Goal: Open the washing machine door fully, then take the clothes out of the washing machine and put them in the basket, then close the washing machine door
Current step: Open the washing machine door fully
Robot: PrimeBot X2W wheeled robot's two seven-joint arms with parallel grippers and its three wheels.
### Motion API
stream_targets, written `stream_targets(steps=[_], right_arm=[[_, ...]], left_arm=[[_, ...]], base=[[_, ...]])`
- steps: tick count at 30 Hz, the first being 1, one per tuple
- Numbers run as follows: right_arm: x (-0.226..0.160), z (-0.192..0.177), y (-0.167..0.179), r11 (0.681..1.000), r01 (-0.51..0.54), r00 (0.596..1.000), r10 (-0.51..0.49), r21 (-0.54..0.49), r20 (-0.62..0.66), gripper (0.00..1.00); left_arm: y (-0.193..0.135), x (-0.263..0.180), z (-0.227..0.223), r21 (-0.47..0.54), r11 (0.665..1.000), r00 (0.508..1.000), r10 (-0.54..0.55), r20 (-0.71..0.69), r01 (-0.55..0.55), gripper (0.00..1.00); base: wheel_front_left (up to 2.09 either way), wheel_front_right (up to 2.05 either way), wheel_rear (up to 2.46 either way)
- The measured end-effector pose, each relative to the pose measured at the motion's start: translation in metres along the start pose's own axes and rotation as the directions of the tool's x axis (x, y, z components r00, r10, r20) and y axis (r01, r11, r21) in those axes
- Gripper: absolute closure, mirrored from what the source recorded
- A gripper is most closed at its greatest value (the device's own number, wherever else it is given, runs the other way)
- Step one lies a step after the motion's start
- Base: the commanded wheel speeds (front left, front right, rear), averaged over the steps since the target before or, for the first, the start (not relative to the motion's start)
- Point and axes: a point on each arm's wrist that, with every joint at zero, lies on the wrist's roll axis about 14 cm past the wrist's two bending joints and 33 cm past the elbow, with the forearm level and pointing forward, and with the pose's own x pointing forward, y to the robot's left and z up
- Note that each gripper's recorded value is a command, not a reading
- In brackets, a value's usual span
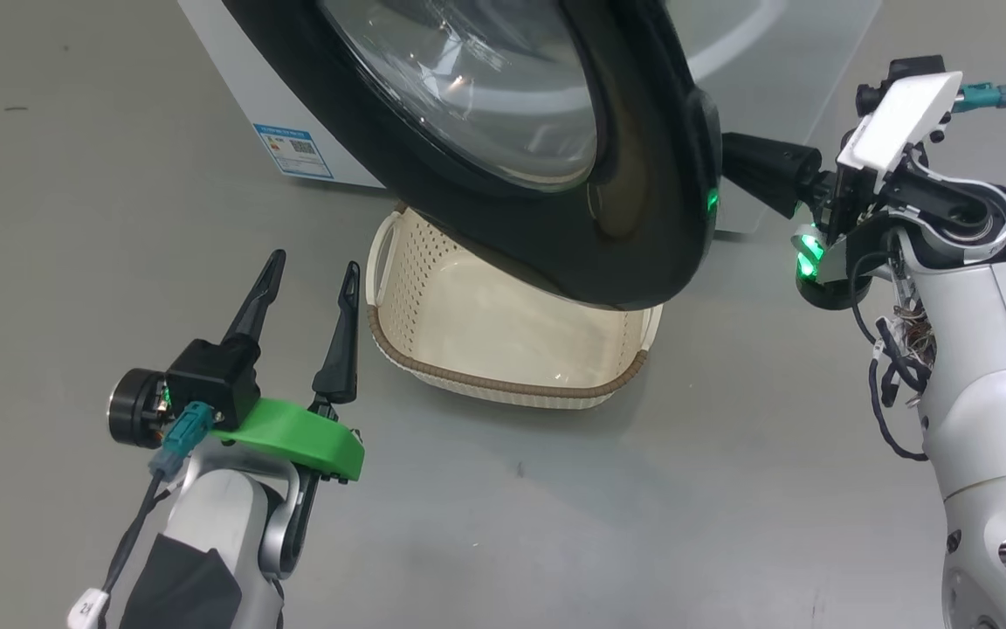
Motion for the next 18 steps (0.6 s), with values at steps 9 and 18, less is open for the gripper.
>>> stream_targets(steps=[9, 18], right_arm=[[0.001, -0.037, 0.007, 1.0, -0.016, 0.997, 0.015, -0.015, -0.072, 1.0], [0.013, -0.076, 0.014, 0.999, -0.033, 0.984, 0.025, -0.042, -0.176, 1.0]], left_arm=[[0.002, -0.016, 0.01, 0.003, 1.0, 1.0, 0.011, 0.019, -0.011, 0.0], [0.015, -0.033, 0.016, 0.009, 0.998, 0.998, 0.055, 0.027, -0.056, 0.0]], base=[[0.0, 0.0, 0.0], [0.0, 0.0, 0.0]])
